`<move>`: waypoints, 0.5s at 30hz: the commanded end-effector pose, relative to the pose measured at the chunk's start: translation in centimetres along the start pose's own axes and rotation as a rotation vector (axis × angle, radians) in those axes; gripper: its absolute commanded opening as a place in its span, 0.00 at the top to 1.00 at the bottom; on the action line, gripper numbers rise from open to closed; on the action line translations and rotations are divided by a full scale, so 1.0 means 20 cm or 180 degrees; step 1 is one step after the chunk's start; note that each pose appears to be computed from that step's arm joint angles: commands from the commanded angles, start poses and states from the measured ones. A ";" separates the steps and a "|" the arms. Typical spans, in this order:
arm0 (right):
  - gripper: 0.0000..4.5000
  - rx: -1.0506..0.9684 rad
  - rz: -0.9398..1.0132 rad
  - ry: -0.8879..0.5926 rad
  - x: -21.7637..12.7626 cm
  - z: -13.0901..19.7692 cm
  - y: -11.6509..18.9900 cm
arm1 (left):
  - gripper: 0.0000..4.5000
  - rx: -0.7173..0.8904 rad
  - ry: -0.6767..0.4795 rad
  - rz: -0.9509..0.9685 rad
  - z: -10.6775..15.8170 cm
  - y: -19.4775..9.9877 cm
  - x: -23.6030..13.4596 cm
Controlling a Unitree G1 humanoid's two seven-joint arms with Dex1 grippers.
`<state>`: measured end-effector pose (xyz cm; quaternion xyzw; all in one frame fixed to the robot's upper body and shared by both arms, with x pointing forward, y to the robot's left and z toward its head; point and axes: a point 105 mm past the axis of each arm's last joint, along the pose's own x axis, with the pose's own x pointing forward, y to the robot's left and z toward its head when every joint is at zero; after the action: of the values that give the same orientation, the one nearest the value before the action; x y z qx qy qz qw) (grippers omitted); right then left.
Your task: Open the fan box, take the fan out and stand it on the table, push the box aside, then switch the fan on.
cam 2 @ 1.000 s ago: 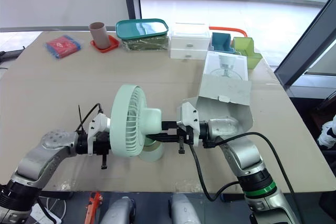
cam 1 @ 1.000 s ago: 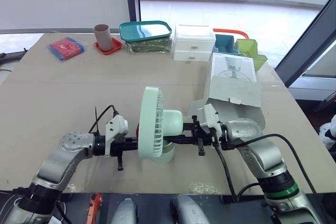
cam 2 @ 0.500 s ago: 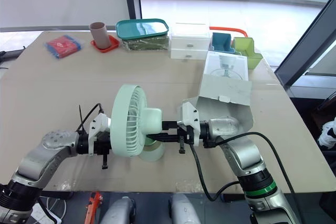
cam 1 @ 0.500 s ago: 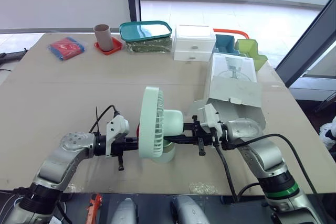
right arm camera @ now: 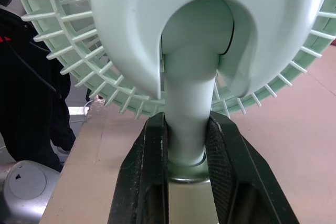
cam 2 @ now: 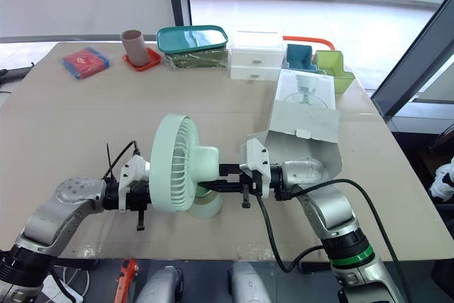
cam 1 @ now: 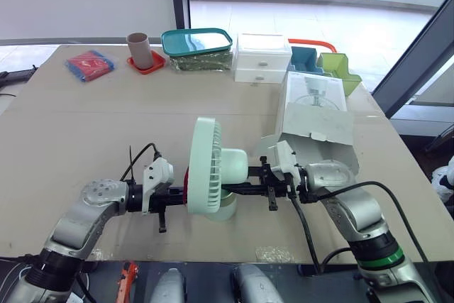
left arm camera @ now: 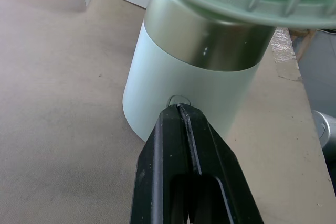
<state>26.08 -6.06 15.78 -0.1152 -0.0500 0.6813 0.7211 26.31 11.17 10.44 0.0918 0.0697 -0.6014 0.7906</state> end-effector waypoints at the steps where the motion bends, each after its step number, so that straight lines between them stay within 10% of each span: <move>1: 0.90 0.0065 0.0020 0.0113 -0.01 -0.04 0.01 | 0.99 0.0159 -0.0140 -0.0034 0.09 -0.02 -0.06; 15: 0.90 0.0099 0.0040 0.0115 -0.01 -0.04 0.02 | 0.99 0.0157 0.0022 0.0113 0.05 0.00 -0.10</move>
<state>26.04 -6.03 15.77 -0.1112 -0.0487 0.6833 0.7200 25.70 12.67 11.01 0.0991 0.0727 -0.5960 0.7935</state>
